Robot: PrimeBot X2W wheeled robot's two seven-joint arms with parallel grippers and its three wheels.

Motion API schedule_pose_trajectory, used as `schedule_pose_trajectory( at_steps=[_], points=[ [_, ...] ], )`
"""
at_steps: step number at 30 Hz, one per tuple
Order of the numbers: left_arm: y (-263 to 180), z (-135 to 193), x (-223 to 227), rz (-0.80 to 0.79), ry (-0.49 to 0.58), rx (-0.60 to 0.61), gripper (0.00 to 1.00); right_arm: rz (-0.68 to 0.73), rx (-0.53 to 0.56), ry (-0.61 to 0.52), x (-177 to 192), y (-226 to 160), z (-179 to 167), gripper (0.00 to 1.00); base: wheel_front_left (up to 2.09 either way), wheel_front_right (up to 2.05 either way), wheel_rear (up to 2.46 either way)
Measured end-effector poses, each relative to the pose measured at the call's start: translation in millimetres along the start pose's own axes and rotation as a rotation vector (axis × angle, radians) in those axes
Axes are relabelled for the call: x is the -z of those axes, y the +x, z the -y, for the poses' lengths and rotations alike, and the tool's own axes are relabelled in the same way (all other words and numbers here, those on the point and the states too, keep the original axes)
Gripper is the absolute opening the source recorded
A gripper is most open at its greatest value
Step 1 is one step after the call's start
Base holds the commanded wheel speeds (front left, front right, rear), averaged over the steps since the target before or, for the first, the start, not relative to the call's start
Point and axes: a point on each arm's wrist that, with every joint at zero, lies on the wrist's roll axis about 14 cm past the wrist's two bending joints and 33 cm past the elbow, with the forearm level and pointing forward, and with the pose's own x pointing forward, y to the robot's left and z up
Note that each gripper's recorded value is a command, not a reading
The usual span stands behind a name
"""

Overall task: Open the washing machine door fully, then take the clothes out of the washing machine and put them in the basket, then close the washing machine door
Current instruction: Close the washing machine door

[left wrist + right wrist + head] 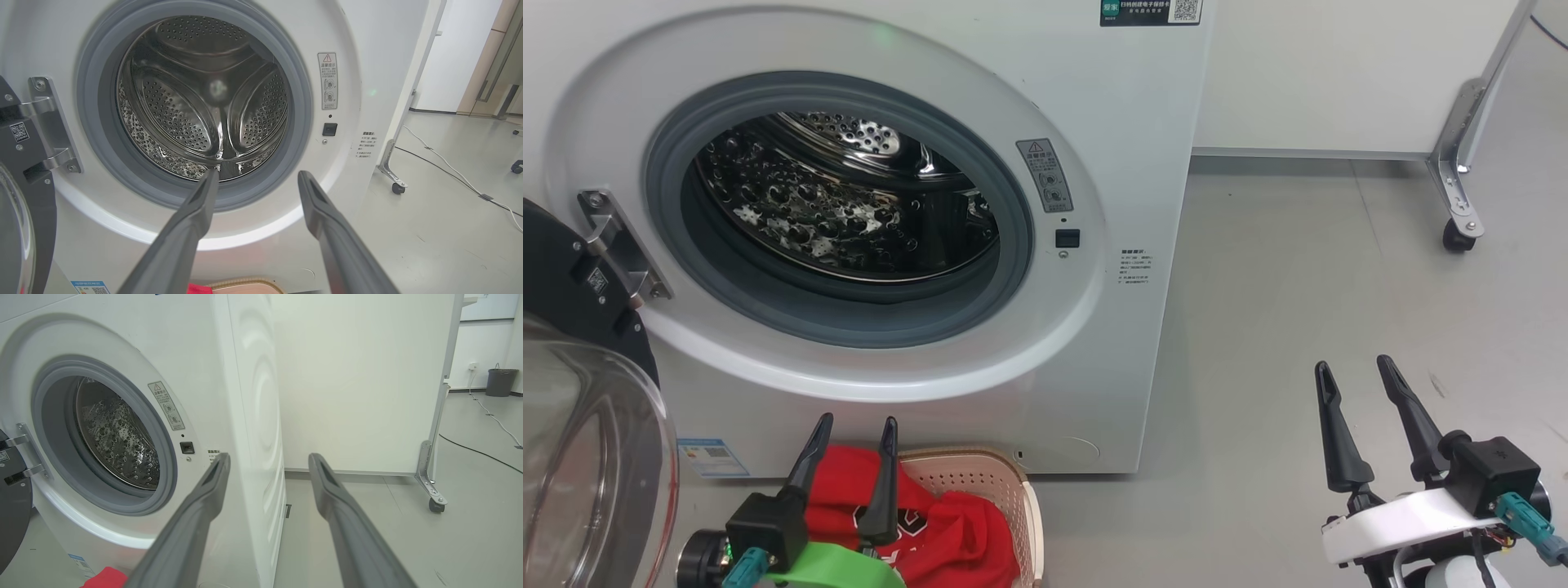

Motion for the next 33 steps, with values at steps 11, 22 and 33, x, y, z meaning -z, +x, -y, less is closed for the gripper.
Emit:
schedule_pose_trajectory(
  at_steps=[11, 22, 33],
  points=[
    [-1.1, 0.0, -3.4, 0.011, 0.002, 0.0, 1.0, 0.005, -0.008, -0.002, -1.7, -0.1, -2.3, 1.0, -0.88, 0.88, 0.0],
    [-1.5, -0.1, -5.3, 0.017, 0.001, -0.001, 1.0, 0.005, -0.01, -0.002, -1.6, 0.2, -2.9, 1.0, -1.33, 1.33, 0.0],
    [-2.9, -1.3, -3.6, 0.012, 0.004, -0.007, 1.0, -0.005, -0.006, -0.002, 1.6, 0.6, -1.7, 1.0, -1.38, 1.38, 0.0]
  ],
)
